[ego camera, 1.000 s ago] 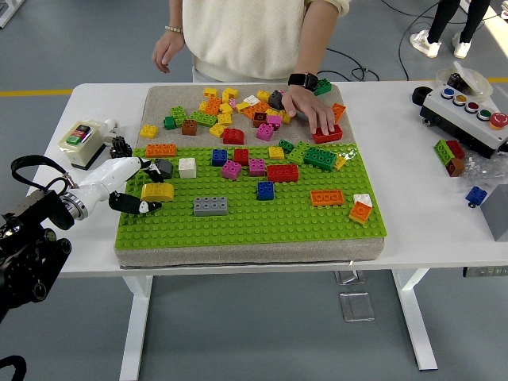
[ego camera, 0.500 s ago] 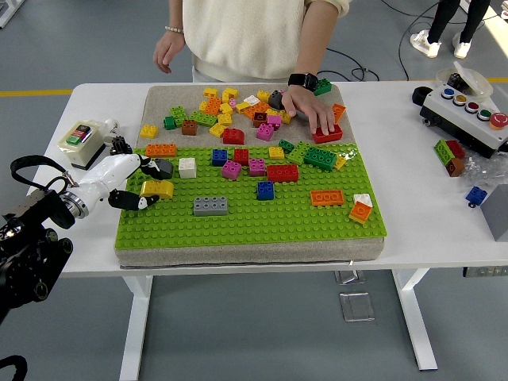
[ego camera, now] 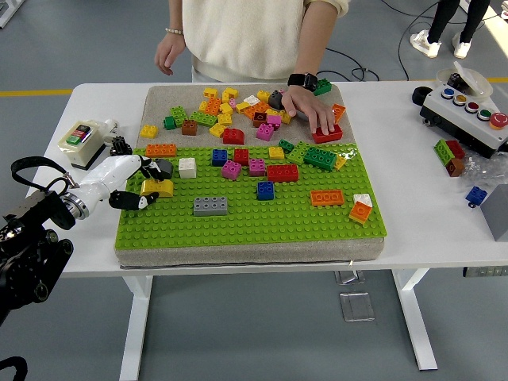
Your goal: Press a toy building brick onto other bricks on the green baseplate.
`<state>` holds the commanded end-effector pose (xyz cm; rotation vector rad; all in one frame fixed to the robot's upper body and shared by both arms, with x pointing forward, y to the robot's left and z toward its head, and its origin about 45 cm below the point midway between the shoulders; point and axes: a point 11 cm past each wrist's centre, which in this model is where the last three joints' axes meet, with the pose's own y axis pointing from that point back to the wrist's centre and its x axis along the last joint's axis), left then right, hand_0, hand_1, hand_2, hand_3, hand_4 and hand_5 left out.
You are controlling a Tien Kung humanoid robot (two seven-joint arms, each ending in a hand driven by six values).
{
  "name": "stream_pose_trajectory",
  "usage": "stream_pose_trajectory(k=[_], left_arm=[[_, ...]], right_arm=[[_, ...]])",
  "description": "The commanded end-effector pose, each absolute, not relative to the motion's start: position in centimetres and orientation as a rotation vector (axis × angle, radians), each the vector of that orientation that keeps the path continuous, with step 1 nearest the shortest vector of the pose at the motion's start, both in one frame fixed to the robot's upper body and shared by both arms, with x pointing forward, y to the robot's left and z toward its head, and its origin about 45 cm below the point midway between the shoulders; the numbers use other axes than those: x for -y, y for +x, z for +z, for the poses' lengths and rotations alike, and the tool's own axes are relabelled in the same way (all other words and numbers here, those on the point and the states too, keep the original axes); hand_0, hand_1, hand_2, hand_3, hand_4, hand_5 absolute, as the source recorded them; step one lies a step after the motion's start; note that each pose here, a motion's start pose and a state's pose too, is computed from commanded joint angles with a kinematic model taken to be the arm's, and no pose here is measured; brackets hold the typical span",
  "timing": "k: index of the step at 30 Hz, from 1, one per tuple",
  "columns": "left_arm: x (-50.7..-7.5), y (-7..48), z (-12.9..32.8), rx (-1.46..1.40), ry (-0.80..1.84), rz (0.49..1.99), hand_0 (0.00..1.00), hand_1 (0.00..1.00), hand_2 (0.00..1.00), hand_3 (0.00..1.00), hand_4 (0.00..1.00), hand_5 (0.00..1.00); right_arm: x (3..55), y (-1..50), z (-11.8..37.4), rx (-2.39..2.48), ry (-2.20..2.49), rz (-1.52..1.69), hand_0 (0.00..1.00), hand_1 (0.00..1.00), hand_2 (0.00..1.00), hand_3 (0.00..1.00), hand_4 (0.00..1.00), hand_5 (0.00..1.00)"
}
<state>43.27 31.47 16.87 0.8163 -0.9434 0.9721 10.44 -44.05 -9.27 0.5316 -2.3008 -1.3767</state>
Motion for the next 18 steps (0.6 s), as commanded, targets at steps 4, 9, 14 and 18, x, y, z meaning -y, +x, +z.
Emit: stream_pose_trajectory(k=[4, 9, 14, 18], left_arm=[[-31.51, 43.19, 16.95, 0.944, 0.813, 0.974, 0.724, 0.581, 0.558, 0.538, 0.665, 0.002], [-31.44, 43.14, 17.08, 0.944, 0.807, 0.976, 0.721, 0.579, 0.557, 0.537, 0.669, 0.002], [-31.43, 43.12, 17.31, 0.949, 0.801, 0.978, 0.721, 0.579, 0.557, 0.537, 0.669, 0.002], [-31.39, 43.02, 17.46, 0.952, 0.796, 0.980, 0.718, 0.579, 0.556, 0.538, 0.678, 0.002]], right_arm=[[44.04, 10.40, -9.28, 2.299, 0.530, -1.374, 0.734, 0.654, 0.703, 0.585, 0.910, 0.491], [44.01, 10.32, -9.30, 2.296, 0.529, -1.373, 0.734, 0.654, 0.703, 0.586, 0.910, 0.491], [43.97, 10.29, -9.32, 2.295, 0.528, -1.373, 0.734, 0.654, 0.703, 0.586, 0.910, 0.491], [43.93, 10.20, -9.36, 2.292, 0.527, -1.373, 0.734, 0.654, 0.704, 0.586, 0.910, 0.491]])
